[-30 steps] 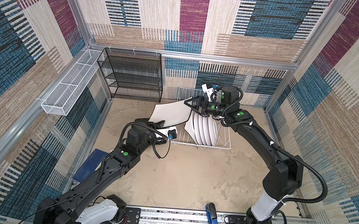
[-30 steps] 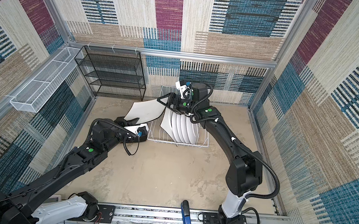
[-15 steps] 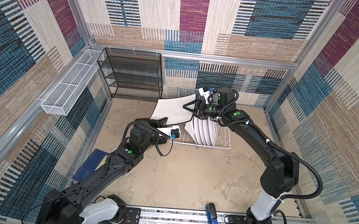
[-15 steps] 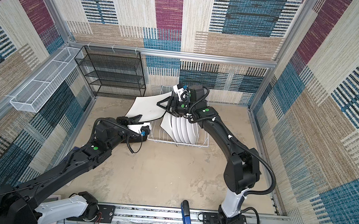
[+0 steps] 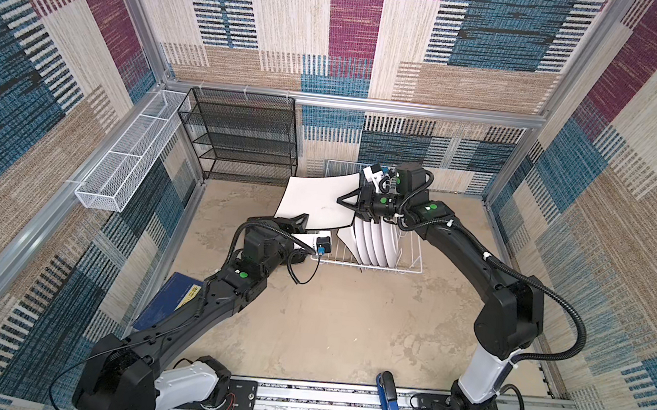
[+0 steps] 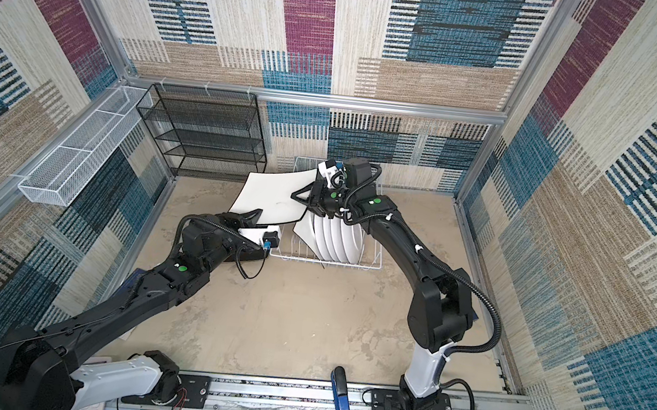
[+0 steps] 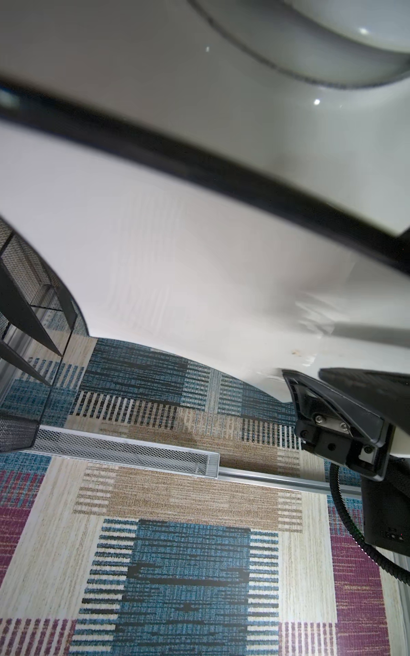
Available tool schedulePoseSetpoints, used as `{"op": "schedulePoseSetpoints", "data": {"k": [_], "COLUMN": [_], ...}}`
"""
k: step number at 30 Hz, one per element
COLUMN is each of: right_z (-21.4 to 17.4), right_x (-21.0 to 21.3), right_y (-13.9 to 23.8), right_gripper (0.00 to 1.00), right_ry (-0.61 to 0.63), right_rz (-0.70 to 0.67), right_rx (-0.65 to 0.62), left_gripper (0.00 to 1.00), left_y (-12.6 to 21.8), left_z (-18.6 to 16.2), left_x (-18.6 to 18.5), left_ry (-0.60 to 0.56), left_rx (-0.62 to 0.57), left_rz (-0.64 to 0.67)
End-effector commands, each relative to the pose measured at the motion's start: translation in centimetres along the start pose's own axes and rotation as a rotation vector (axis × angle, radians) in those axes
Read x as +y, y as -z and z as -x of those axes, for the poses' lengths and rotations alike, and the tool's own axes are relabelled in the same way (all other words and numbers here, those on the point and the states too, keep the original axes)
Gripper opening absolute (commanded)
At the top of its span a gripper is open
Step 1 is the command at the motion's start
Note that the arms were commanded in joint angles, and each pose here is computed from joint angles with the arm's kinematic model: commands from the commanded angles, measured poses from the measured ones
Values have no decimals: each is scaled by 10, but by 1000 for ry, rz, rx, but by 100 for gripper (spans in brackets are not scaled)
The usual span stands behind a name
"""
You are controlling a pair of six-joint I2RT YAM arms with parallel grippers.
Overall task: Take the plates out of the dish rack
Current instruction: 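Swing the white plate toward the right gripper while the right gripper reaches to it, then grasp the plate's far edge with the right gripper while the left gripper releases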
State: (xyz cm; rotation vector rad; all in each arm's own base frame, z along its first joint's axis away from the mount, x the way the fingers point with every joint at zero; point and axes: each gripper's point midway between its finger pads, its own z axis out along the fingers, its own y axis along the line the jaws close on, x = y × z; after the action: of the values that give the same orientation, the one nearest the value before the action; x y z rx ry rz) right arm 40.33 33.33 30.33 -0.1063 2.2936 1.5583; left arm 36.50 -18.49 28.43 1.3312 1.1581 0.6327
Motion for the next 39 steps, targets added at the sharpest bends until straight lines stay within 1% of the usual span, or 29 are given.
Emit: {"op": "schedulePoseSetpoints", "data": {"k": [1, 8, 10, 12, 16, 17, 19, 24, 25, 28, 32, 35, 37, 39], "right_z": [0, 0, 0, 2, 10, 9, 15, 36, 41, 52, 62, 65, 67, 68], "right_x": [22, 28, 33, 35, 44, 38, 41, 47, 47, 46, 48, 48, 47, 46], "right_y": [0, 2, 4, 6, 13, 13, 19, 37, 42, 55, 72, 81, 85, 89], "right_gripper": [28, 12, 4, 0, 0, 0, 0, 0, 0, 0, 0, 0, 0, 0], "right_ry": [121, 125, 127, 131, 145, 132, 134, 144, 146, 150, 153, 159, 165, 168], "right_rz": [84, 127, 147, 150, 172, 170, 185, 198, 194, 177, 182, 182, 178, 175], "right_rx": [14, 9, 0, -10, -60, -63, -93, -188, -210, -271, -338, -370, -381, -390], "left_gripper": [0, 6, 11, 15, 23, 26, 34, 57, 62, 72, 79, 87, 88, 89], "left_y": [7, 7, 7, 7, 10, 11, 13, 18, 20, 27, 36, 43, 49, 55], "left_z": [19, 17, 16, 15, 15, 15, 16, 15, 15, 15, 16, 18, 20, 24], "left_x": [59, 56, 56, 56, 58, 59, 57, 50, 51, 51, 50, 48, 52, 61], "left_ry": [74, 96, 101, 104, 139, 149, 166, 210, 210, 263, 317, 370, 448, 552], "left_rx": [-78, -70, -67, -64, -76, -78, -84, -87, -84, -87, -97, -102, -107, -121], "left_rz": [218, 214, 218, 220, 240, 242, 238, 196, 194, 187, 160, 124, 102, 85]}}
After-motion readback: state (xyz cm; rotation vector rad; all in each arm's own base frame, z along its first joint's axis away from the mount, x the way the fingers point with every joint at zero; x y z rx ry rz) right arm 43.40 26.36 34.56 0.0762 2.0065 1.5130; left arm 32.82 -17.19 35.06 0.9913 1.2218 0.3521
